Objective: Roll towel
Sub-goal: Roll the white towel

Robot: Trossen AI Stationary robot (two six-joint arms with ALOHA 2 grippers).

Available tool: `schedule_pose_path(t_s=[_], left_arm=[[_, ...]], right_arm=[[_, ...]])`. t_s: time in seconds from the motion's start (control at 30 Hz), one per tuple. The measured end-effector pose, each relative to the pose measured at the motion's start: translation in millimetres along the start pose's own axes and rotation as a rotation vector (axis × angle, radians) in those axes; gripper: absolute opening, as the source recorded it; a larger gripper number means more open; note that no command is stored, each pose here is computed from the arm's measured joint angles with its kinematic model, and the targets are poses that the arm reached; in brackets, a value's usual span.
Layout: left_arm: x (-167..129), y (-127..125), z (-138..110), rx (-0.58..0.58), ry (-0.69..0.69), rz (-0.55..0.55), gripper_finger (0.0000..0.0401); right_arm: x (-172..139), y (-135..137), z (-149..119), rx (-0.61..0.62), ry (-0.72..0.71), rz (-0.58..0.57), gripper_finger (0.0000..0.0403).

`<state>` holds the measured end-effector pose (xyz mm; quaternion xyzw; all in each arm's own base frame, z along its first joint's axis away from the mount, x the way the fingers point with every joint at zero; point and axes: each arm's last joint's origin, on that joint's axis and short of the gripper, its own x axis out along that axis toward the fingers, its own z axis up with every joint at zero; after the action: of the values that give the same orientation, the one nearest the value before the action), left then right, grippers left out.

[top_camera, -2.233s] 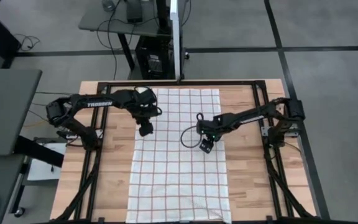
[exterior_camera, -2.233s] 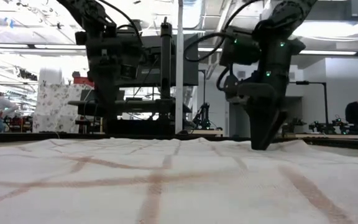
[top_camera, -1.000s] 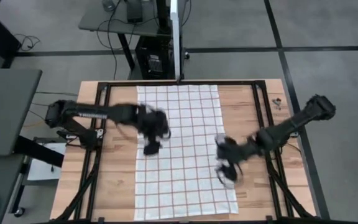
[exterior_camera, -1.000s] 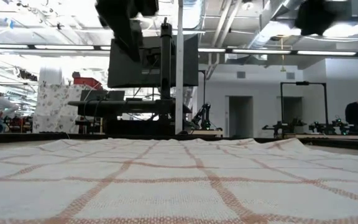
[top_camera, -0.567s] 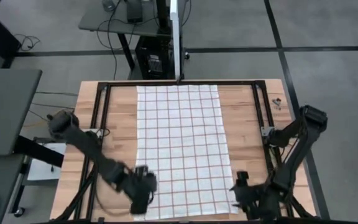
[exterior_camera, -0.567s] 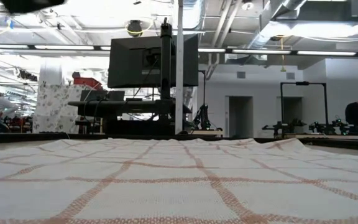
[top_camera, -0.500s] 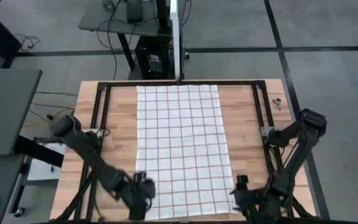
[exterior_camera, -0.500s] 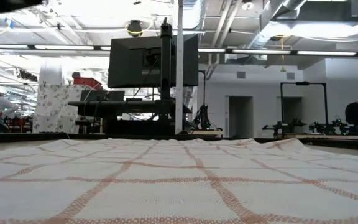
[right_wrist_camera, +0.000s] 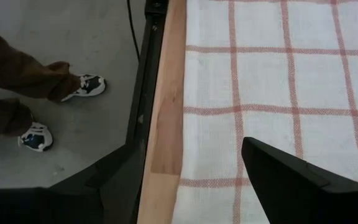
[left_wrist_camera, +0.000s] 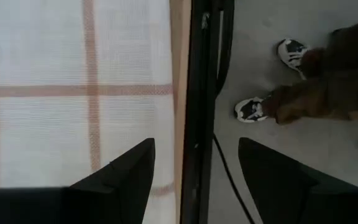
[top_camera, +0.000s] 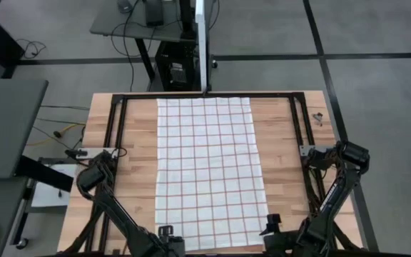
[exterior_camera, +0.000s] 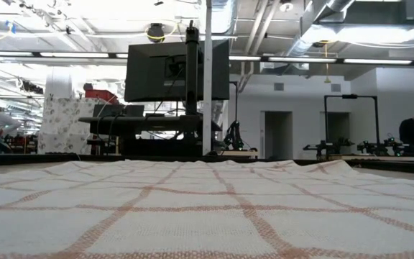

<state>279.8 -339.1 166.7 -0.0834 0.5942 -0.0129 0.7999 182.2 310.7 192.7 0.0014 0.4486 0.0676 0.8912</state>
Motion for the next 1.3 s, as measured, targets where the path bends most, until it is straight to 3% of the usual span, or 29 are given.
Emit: schedule_pose_path(t_s=[0.17, 0.43, 0.6, 0.97, 1.3], left_arm=[[7.2, 4.3, -0.4, -0.035, 0.063, 0.109, 0.0214], [9.5, 5.5, -1.8, -0.029, 0.044, 0.118, 0.0214], [10.7, 4.8, -2.2, -0.026, 0.037, 0.113, 0.0214], [11.3, 7.1, 1.4, -0.04, 0.024, 0.121, 0.0214], [11.3, 7.2, 1.4, -0.024, 0.025, 0.122, 0.0214]], right_arm=[[-0.1, 0.5, 0.4, 0.024, -0.003, 0.005, 0.0265], [0.2, 1.1, -0.8, 0.009, -0.001, 0.015, 0.0264], [-1.9, 6.1, -6.3, -0.096, 0.008, 0.043, 0.0264], [44.9, 3.8, -25.2, -0.022, 0.101, -0.069, 0.0264], [58.8, 1.3, -34.0, -0.056, 0.157, -0.114, 0.0263]])
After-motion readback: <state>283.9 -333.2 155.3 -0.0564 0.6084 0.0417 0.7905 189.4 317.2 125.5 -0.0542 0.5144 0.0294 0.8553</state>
